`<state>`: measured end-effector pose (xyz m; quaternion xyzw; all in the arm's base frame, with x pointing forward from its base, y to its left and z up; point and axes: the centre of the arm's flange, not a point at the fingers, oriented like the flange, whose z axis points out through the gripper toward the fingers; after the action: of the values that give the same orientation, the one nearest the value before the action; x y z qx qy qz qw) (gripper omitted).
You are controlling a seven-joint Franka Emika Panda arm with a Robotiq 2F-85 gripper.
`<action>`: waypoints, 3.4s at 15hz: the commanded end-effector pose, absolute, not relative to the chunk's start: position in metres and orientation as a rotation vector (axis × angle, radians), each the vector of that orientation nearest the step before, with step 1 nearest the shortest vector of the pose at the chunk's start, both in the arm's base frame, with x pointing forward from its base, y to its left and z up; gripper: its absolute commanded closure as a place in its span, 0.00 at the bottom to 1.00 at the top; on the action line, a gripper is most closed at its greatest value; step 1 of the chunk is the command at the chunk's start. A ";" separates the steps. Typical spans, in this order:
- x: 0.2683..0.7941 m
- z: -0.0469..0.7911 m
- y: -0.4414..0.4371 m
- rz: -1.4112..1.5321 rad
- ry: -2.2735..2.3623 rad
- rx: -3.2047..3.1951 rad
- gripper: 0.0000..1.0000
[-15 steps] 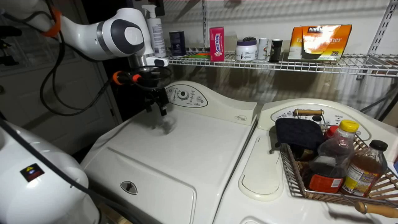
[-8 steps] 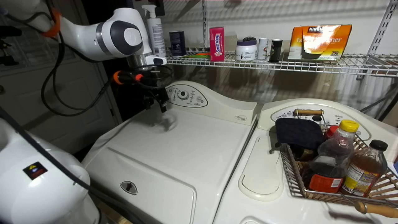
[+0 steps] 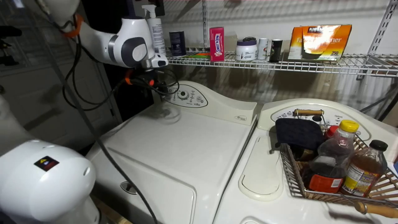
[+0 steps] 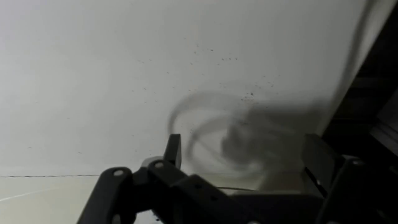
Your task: Press a button on the washing machine
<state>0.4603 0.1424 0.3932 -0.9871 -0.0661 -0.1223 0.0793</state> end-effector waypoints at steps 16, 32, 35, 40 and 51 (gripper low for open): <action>0.603 0.329 0.096 -0.619 -0.398 -2.634 1.00; 0.644 0.306 0.095 -0.640 -0.357 -2.614 1.00; 0.657 0.298 0.090 -0.628 -0.343 -2.624 1.00; 0.677 0.285 0.081 -0.636 -0.298 -2.606 1.00; 0.695 0.271 0.079 -0.588 -0.253 -2.599 1.00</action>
<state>0.6786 0.0806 0.2761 -0.9419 -0.1012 -0.2234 0.2296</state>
